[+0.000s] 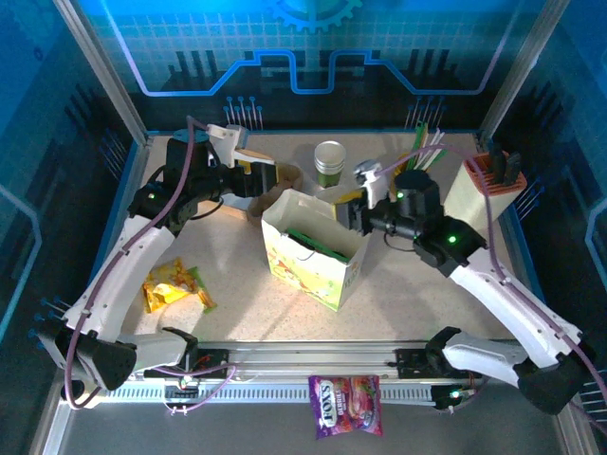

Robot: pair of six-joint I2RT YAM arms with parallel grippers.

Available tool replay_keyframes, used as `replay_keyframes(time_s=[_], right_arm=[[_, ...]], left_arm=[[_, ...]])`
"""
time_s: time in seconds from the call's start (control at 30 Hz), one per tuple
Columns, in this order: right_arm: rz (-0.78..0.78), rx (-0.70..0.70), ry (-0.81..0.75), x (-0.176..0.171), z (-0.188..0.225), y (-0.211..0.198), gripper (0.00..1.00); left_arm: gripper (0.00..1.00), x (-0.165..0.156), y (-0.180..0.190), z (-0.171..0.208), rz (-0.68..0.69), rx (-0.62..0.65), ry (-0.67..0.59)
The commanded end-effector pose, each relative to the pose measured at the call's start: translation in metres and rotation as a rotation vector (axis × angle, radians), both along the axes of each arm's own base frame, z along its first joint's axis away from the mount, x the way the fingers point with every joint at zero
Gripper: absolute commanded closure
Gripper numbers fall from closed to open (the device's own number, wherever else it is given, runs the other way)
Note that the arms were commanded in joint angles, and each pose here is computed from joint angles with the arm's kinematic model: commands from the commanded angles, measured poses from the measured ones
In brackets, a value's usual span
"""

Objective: Pack the takeout coffee

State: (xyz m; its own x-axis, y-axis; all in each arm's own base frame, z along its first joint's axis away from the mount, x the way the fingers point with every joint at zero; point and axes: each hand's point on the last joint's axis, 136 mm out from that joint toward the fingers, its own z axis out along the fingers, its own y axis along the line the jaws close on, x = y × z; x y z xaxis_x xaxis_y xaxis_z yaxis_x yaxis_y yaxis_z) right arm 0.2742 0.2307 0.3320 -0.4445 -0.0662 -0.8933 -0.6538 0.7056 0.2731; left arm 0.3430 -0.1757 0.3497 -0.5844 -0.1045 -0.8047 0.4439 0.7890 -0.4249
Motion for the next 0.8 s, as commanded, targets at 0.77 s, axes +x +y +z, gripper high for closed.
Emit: replay_keyframes(time_s=[0.77], right_arm=[[-0.976, -0.323, 0.322, 0.215, -0.095, -0.269, 0.55]], left_arm=[[0.20, -0.003, -0.031, 0.020, -0.091, -0.180, 0.055]])
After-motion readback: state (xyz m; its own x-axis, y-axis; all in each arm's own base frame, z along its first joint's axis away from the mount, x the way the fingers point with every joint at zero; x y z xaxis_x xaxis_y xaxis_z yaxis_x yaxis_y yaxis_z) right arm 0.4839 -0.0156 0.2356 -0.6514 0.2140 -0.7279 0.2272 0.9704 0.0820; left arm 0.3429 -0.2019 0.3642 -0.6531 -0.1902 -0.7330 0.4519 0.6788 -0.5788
